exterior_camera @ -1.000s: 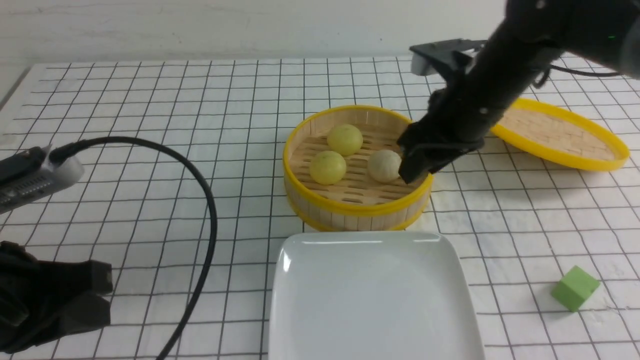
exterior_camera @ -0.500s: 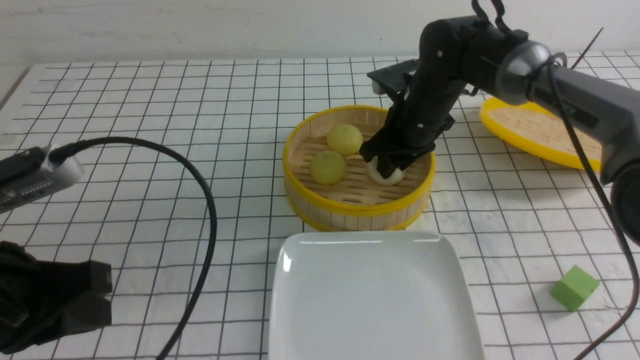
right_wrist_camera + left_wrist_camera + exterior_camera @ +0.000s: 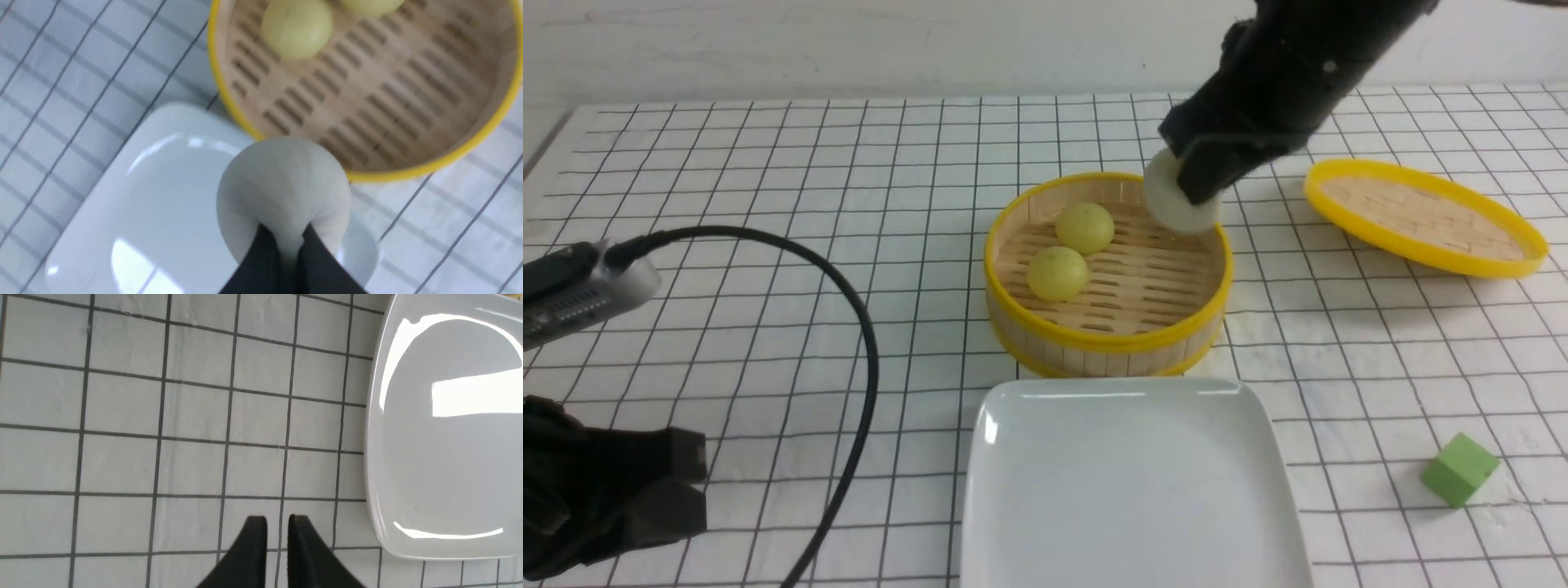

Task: Put the steamed buns into the plate on the white-black tablecloth.
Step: 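Move the steamed bun from the bamboo steamer onto the white plate with the right gripper, then reach into the bamboo steamer and grasp a bun with the left gripper, then carry the bun from the bamboo steamer to the plate with the left gripper, then reach into the bamboo steamer and grasp a bun with the left gripper, then carry the bun from the bamboo steamer to the plate with the left gripper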

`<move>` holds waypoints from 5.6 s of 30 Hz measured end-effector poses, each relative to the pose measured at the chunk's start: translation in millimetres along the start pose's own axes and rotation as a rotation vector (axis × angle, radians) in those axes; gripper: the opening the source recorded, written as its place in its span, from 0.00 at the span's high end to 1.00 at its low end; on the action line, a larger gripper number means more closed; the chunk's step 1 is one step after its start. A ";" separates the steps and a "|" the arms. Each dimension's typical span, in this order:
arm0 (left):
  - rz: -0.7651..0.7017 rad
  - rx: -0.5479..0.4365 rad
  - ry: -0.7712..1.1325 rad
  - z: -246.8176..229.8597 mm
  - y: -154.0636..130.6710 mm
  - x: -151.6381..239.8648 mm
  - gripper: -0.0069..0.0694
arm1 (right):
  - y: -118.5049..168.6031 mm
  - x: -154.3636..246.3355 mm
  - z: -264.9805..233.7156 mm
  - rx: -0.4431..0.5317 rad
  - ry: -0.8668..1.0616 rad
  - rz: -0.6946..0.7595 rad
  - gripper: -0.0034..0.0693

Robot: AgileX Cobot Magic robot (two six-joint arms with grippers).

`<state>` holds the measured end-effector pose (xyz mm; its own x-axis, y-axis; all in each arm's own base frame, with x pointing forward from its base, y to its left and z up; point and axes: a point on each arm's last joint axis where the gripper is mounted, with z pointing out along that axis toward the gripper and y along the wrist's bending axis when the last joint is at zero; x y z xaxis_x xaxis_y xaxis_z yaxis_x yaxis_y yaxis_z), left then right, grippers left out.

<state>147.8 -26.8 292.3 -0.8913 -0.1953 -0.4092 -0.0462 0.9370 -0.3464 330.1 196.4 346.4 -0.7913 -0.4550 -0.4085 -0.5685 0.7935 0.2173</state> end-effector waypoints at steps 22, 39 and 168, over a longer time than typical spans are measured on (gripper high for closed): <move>-0.001 0.002 -0.028 0.0 -0.1 -2.5 0.62 | 3.3 69.4 83.1 0.187 0.109 0.028 0.40; -0.044 0.142 0.124 46.6 -17.6 -67.1 0.91 | -0.8 213.6 -61.6 0.311 -0.048 0.127 0.97; 0.450 0.262 -0.365 -20.9 -250.2 -226.4 0.88 | -3.5 235.4 -39.4 0.281 -0.084 0.136 0.84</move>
<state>351.8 -210.9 489.3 -0.5843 0.0712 -0.8084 0.4500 0.8574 -0.2497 136.9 70.6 284.4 -0.8280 -0.3113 -0.4664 -0.3647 0.9307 0.0263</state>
